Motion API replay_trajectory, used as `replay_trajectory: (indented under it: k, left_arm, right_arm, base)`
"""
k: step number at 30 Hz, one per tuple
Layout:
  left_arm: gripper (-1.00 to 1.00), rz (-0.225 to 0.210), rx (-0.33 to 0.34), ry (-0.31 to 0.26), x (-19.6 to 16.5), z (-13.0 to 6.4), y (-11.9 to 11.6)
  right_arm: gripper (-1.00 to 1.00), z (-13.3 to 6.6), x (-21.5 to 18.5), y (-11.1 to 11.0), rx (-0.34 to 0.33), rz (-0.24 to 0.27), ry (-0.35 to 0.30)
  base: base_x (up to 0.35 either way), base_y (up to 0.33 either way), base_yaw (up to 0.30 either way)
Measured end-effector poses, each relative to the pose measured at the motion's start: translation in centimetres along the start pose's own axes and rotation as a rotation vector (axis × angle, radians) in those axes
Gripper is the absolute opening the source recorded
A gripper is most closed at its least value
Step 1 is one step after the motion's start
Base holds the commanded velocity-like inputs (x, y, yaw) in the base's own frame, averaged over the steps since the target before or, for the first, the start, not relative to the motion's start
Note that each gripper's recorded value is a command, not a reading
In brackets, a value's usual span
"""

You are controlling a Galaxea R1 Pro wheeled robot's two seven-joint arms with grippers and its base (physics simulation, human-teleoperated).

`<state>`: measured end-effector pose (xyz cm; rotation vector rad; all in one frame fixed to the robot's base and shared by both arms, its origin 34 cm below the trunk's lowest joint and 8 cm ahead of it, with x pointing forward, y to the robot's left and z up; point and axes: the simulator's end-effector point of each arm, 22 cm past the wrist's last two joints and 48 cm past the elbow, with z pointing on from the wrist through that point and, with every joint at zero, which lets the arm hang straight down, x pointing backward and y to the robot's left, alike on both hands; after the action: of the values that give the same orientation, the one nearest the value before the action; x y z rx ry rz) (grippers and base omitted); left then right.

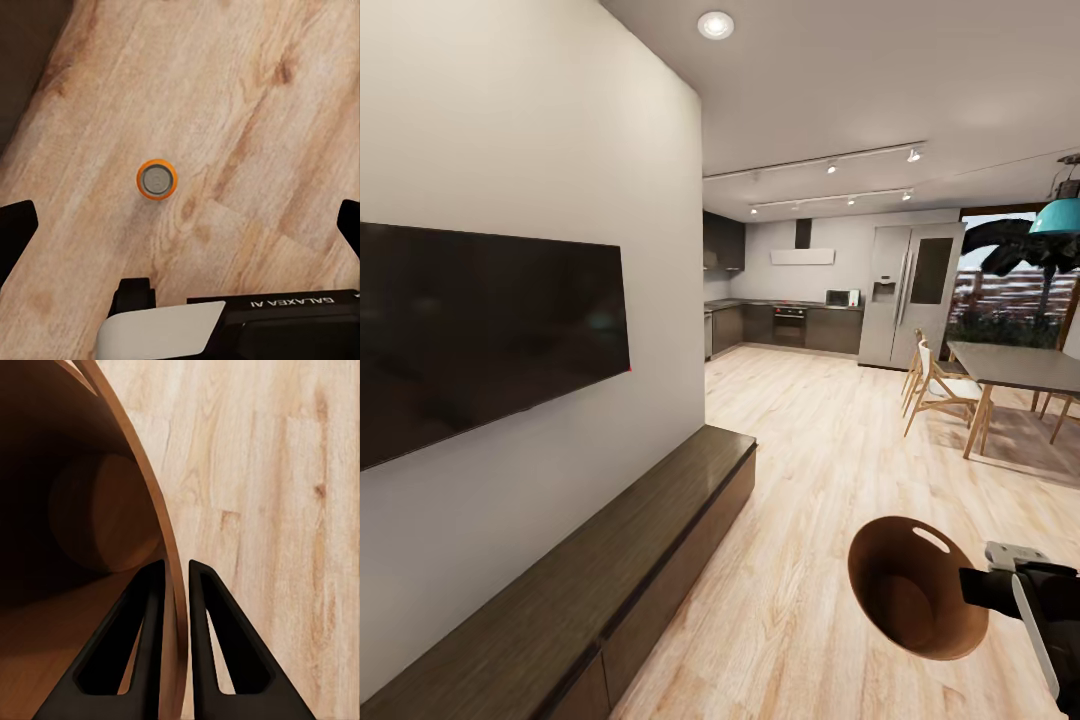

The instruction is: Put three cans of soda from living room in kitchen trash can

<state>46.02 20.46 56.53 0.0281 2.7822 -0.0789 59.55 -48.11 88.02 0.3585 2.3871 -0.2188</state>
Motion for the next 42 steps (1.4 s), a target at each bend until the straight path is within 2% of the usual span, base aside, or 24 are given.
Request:
replay_trajectory:
  k: [6, 15, 27, 37, 42]
  left_arm:
    - [1.0, -0.002, 0.001, -0.014, -0.3, 0.0, -0.1]
    - [1.0, -0.005, 0.007, -0.014, -0.2, 0.0, -0.2]
    - [1.0, -0.002, 0.014, -0.025, -0.5, 0.0, -0.5]
    - [1.0, -0.006, 0.01, -0.033, -0.1, 1.5, -0.1]
    - [1.0, -0.009, 0.013, -0.028, 0.4, 2.2, -0.1]
  right_arm:
    - [-1.0, -1.6, -2.3, 0.1, -0.001, -0.004, -0.066]
    - [-1.0, -2.5, -3.6, 0.2, -0.001, -0.009, -0.105]
    - [-1.0, -2.7, -3.7, 0.3, 0.0, -0.011, -0.11]
    - [-1.0, -1.6, -2.8, 0.4, 0.0, -0.011, -0.115]
    - [-1.0, -1.8, -3.2, 0.4, 0.001, -0.011, -0.145]
  base:
    - [0.0, 0.0, 0.0]
    - [0.0, 0.0, 0.0]
    - [0.0, 0.0, 0.0]
    - [0.0, 0.0, 0.0]
    - [0.0, 0.0, 0.0]
